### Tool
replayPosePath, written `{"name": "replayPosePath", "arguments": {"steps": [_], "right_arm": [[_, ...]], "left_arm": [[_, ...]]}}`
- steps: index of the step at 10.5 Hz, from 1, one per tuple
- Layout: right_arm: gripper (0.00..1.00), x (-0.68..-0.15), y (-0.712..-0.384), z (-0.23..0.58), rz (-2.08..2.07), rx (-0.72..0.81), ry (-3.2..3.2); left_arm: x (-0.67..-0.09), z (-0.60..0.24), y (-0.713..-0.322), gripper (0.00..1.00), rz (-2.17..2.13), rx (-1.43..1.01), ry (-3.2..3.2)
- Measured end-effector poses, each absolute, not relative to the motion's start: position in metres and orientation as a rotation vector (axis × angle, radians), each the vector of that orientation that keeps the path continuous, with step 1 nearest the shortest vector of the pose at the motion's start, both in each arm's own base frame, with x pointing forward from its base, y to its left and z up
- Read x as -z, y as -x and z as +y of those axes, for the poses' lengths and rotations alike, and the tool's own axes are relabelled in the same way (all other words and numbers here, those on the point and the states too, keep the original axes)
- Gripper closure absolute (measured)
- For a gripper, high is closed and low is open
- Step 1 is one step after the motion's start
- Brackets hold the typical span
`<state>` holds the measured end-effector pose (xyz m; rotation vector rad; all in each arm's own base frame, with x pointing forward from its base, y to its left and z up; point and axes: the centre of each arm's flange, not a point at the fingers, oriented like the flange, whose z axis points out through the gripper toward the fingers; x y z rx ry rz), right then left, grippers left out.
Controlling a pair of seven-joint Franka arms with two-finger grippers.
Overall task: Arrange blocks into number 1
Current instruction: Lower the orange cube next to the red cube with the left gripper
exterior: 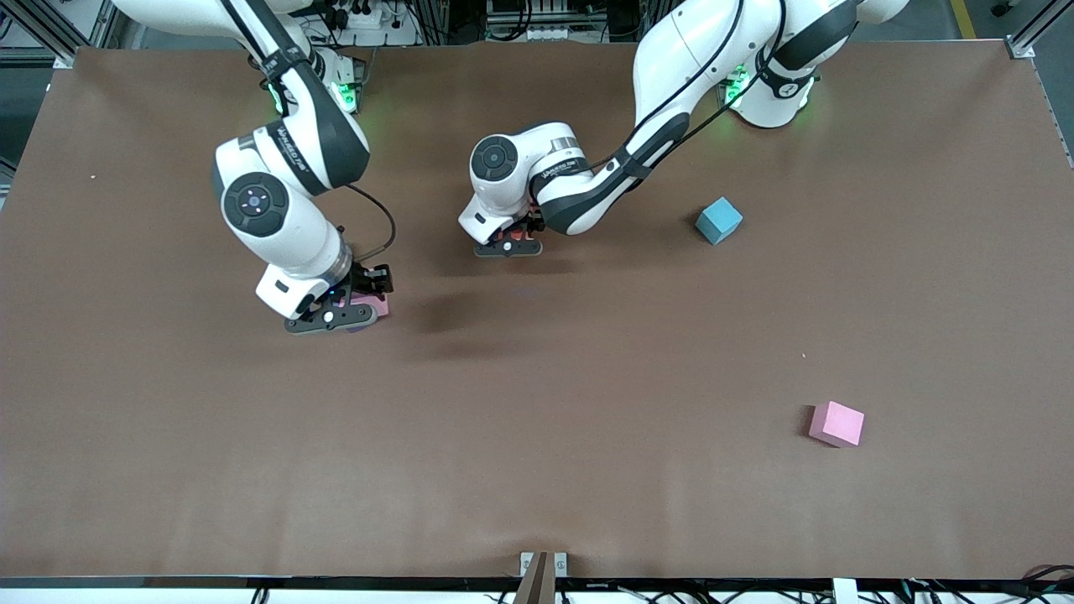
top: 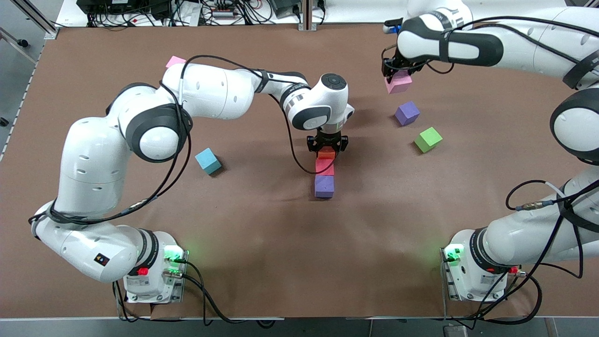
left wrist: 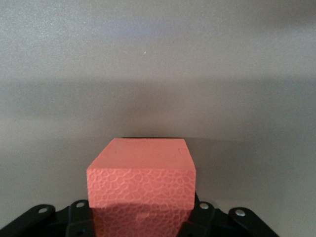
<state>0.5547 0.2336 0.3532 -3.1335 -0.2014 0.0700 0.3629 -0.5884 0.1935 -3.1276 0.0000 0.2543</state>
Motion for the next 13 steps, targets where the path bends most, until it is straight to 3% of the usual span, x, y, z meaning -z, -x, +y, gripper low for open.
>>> {"name": "replayPosePath", "arguments": {"steps": [9,10,12,13], "right_arm": [[0.36,-0.329,-0.535,0.25,0.039,-0.15,3.158],[0.36,-0.329,-0.534,0.248,0.05,-0.175,3.166],[0.36,-0.329,-0.535,0.242,0.069,-0.193,3.173],[0.36,-0.329,-0.536,0.24,0.076,-0.195,3.174]], "left_arm": [[-0.187,-0.586,-0.357,0.4,0.033,-0.241,3.121],[-0.186,-0.586,-0.356,0.34,0.036,-0.243,3.119],[-0.184,-0.585,-0.352,0.05,0.042,-0.249,3.114],[-0.187,-0.586,-0.353,0.0,0.042,-0.241,3.117]]}}
